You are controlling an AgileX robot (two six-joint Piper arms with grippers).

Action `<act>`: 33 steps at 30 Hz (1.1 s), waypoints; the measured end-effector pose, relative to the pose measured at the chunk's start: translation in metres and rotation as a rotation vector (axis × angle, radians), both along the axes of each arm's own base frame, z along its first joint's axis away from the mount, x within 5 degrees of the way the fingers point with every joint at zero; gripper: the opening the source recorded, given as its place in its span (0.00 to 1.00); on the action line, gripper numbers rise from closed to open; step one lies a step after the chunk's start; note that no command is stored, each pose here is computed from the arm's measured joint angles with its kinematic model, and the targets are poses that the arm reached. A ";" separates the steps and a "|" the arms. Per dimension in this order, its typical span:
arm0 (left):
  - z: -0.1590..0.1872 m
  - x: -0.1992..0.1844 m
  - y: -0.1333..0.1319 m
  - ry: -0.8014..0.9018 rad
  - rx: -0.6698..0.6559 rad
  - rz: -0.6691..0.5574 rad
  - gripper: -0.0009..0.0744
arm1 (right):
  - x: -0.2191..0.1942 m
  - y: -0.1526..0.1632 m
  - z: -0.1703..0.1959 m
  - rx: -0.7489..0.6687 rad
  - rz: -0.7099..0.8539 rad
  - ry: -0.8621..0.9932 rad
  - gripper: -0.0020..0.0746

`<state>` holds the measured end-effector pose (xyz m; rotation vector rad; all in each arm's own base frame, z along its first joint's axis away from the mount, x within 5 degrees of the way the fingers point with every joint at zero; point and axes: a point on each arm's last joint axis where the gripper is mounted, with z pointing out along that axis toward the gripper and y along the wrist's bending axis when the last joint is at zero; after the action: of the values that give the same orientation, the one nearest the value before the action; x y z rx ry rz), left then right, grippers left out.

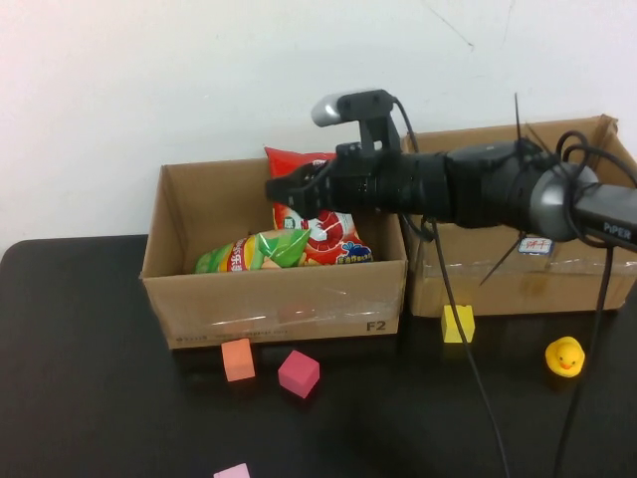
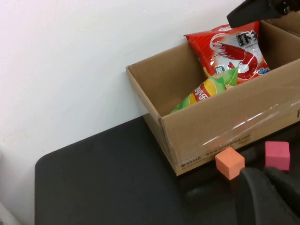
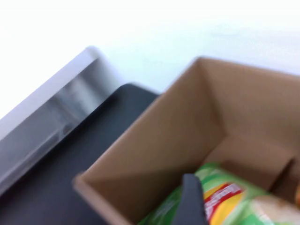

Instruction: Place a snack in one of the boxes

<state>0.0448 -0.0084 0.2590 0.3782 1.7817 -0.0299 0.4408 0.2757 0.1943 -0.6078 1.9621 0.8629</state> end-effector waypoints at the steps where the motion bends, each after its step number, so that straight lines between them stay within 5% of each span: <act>1: 0.000 0.000 0.000 0.000 0.000 0.000 0.01 | -0.004 0.001 0.004 -0.011 0.039 -0.005 0.69; 6: 0.000 0.000 0.000 0.000 0.000 0.000 0.01 | -0.029 -0.004 0.042 -0.145 0.234 -0.023 0.58; 11: 0.000 0.000 0.000 0.000 0.000 0.000 0.01 | -0.066 -0.031 0.096 -0.414 0.399 -0.059 0.17; 13: 0.000 0.000 0.000 0.000 -0.001 0.000 0.01 | -0.079 -0.045 0.113 -0.544 0.426 -0.055 0.09; 20: 0.000 0.000 0.000 0.002 -0.007 0.000 0.01 | -0.103 -0.109 0.147 -0.978 0.250 0.106 0.04; 33: -0.011 0.003 -0.006 0.026 -0.137 -0.017 0.01 | -0.166 -0.175 0.238 -0.844 -0.103 0.051 0.04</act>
<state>0.0481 -0.0141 0.2476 0.2954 1.7908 -0.1685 0.2744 0.1010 0.4326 -0.9437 2.3506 -0.0605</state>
